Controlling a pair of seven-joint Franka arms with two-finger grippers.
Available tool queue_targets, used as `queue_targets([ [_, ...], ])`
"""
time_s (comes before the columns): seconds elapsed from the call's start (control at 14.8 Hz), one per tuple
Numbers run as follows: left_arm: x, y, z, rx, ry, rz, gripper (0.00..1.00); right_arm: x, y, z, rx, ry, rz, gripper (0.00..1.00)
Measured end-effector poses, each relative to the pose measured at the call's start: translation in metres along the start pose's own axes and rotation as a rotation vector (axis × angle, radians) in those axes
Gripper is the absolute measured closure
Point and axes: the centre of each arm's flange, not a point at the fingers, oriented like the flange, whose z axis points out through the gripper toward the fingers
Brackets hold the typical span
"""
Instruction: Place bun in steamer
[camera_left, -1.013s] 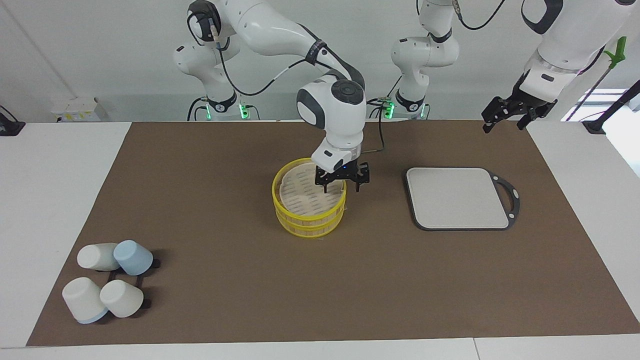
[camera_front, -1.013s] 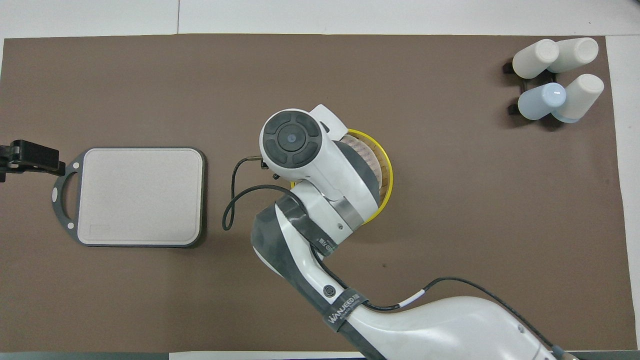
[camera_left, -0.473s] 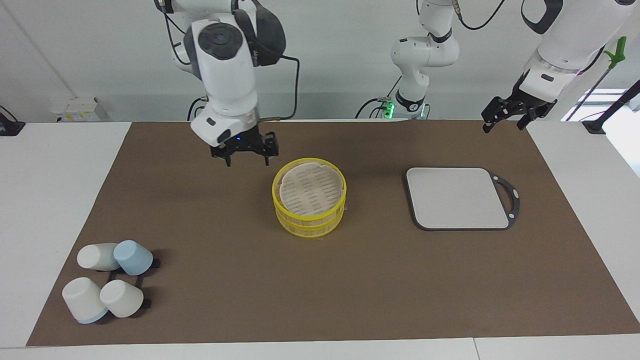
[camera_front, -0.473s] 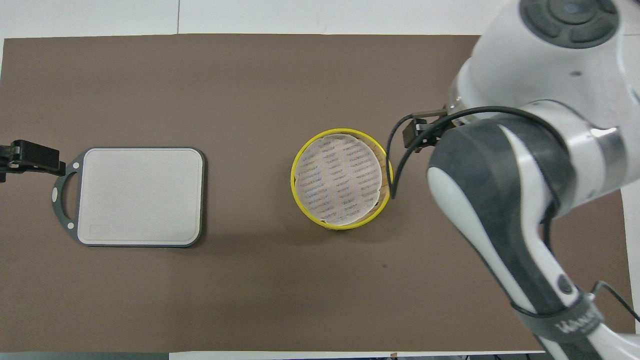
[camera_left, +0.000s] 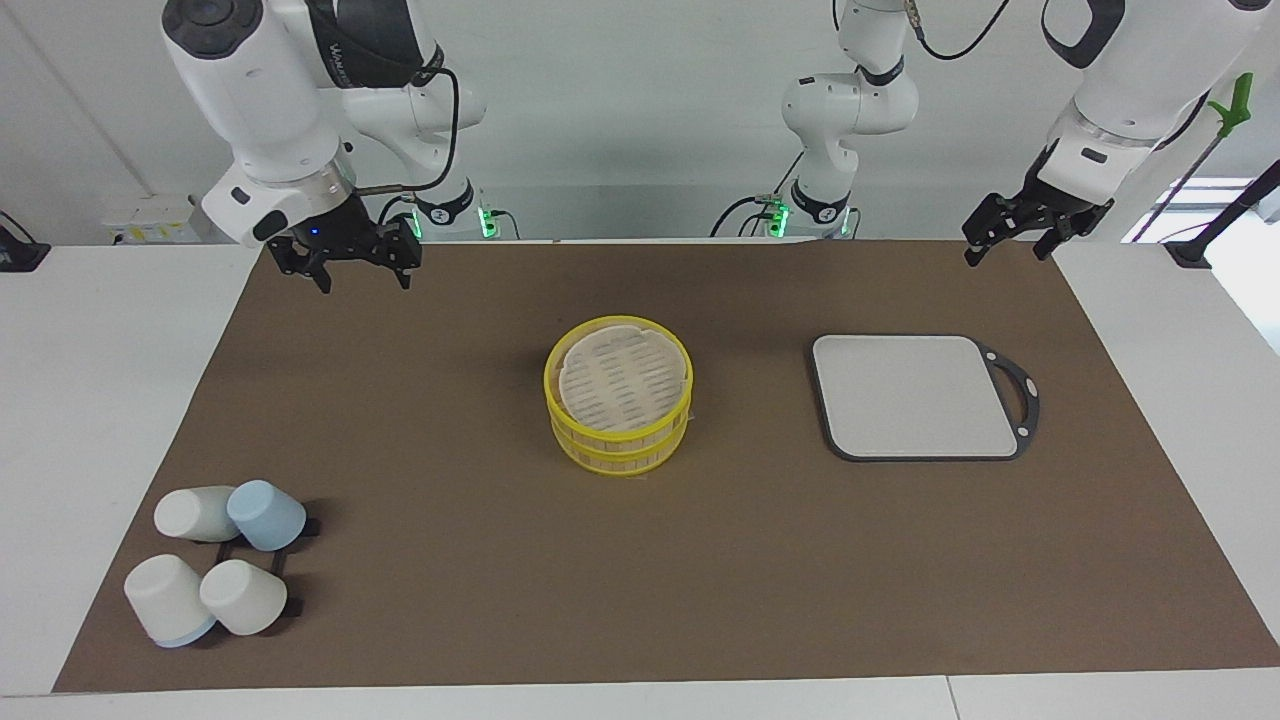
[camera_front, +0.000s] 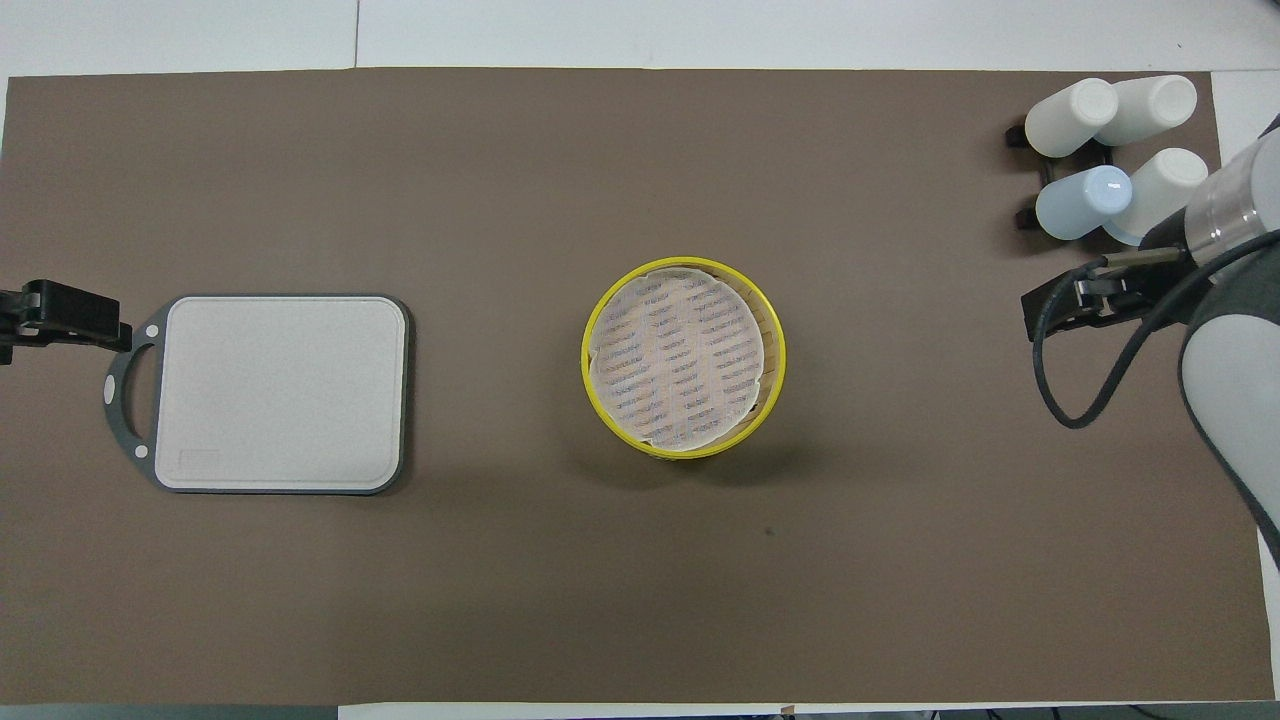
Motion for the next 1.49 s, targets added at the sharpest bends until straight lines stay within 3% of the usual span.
queue_targets([
  [0.41, 0.000, 0.000, 0.000, 0.000, 0.000, 0.001, 0.00, -0.001, 0.007, 0.010, 0.004, 0.050, -0.010, 0.00],
  [1.49, 0.000, 0.001, 0.002, 0.000, -0.003, 0.001, 0.00, -0.003, 0.054, 0.016, 0.012, 0.024, 0.009, 0.00],
])
